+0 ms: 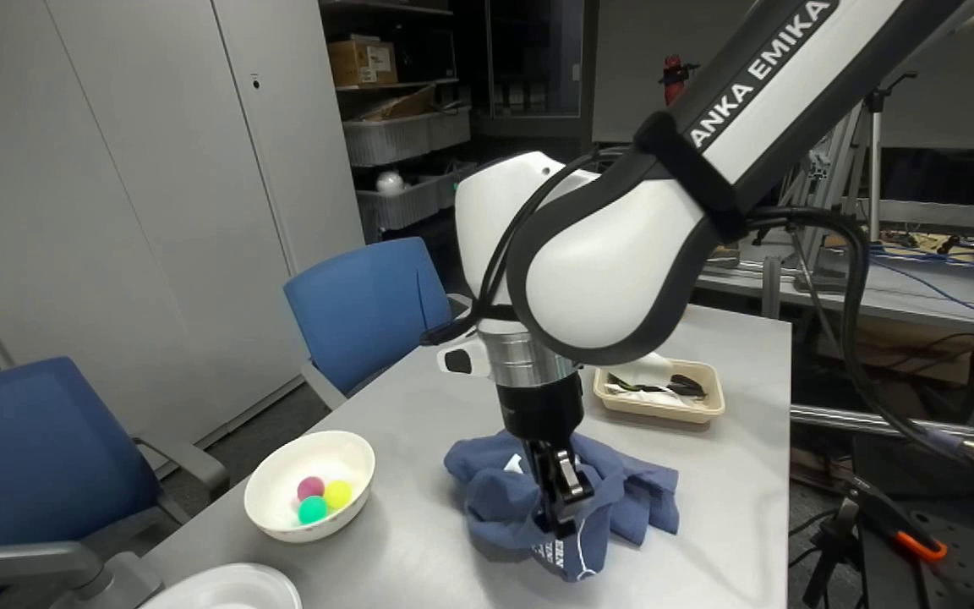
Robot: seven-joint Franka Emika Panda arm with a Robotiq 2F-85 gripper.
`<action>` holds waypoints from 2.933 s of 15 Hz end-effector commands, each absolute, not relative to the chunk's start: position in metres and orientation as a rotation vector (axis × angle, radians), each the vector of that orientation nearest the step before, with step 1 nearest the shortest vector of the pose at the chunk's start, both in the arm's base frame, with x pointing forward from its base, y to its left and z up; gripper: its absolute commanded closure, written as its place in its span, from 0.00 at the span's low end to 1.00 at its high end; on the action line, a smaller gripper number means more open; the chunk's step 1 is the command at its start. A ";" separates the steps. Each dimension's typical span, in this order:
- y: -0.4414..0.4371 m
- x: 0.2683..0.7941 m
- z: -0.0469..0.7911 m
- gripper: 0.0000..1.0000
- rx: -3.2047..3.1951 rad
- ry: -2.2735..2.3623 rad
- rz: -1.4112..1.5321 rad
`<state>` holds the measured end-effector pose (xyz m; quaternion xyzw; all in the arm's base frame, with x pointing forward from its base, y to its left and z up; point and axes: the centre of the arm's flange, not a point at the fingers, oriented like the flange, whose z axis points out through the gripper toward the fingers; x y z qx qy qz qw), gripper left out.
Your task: Unfold the t-shirt
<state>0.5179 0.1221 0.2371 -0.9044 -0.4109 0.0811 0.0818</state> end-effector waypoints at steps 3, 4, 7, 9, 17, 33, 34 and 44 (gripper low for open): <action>0.134 0.494 0.232 1.00 -2.589 -1.303 0.318; 0.139 0.488 0.230 1.00 -2.562 -1.318 0.337; 0.152 0.474 0.223 1.00 -2.470 -1.324 0.371; 0.160 0.467 0.220 1.00 -2.406 -1.292 0.373; 0.153 0.441 0.178 0.74 -2.408 -1.178 0.577; 0.119 0.490 0.184 0.00 -2.779 -1.038 0.826; 0.118 0.501 0.186 0.00 -2.803 -1.085 0.790; 0.124 0.619 0.204 0.03 -2.977 -1.421 0.245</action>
